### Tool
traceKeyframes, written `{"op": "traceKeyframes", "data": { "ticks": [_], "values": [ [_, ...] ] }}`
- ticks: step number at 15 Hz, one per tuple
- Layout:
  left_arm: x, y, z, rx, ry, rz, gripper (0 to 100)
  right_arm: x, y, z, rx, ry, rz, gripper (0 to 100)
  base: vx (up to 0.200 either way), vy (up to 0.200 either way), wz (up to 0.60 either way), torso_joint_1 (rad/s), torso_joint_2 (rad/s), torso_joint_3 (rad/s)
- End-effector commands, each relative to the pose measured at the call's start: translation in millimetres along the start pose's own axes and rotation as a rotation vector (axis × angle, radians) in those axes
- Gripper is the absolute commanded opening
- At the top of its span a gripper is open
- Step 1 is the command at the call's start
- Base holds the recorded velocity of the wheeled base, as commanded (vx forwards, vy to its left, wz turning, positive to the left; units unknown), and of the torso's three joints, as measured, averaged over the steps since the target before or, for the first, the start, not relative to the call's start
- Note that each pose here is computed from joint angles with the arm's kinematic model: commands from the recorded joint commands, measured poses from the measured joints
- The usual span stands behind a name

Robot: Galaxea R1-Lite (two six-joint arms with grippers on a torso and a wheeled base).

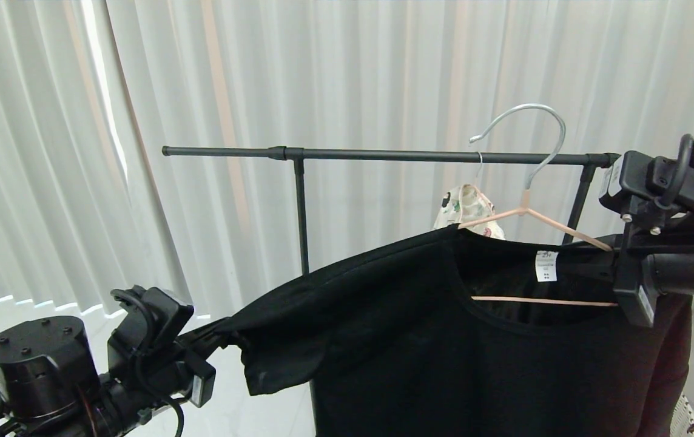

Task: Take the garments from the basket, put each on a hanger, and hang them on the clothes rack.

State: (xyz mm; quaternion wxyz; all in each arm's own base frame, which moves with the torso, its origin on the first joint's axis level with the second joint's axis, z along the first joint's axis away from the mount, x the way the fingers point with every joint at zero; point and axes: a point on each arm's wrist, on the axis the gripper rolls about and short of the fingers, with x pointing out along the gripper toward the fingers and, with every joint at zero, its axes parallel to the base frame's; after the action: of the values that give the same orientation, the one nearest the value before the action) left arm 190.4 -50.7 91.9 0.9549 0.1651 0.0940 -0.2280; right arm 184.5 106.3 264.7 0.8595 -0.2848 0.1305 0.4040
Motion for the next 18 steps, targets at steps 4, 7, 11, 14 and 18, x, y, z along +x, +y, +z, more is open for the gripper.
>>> {"op": "traceKeyframes", "data": {
  "ticks": [4, 7, 11, 14, 18],
  "values": [
    [-2, 2.9, 0, 0.004, -0.001, 0.018, 100, 0, 0.0, -1.5, 0.002, 0.003, -0.003, 0, 0.0, 0.0, 0.0, 0.0, 0.0, 0.0],
    [-3, 4.2, 1, -0.002, 0.007, 0.069, 100, -2, 0.6, -4.3, 0.008, 0.02, -0.023, 0, 0.0, 0.0, 0.0, 0.0, 0.0, 0.0],
    [-8, 4.8, -1, -0.013, 0.047, 0.165, 100, -6, -5.7, -14.4, 0.036, 0.052, -0.065, 0, 0.0, 0.0, 0.0, 0.0, 0.0, 0.0],
    [-13, 3.7, -5, -0.014, 0.087, 0.234, 100, -14, -6.7, -28.1, 0.062, 0.133, -0.152, 0, 0.0, 0.0, 0.0, 0.0, 0.0, 0.0],
    [-19, -1.4, 5, -0.017, 0.048, 0.28, 100, -29, -1.5, -47.7, 0.137, 0.27, -0.248, 0, 0.0, 0.0, 0.0, 0.0, 0.0, 0.0]
  ]
}}
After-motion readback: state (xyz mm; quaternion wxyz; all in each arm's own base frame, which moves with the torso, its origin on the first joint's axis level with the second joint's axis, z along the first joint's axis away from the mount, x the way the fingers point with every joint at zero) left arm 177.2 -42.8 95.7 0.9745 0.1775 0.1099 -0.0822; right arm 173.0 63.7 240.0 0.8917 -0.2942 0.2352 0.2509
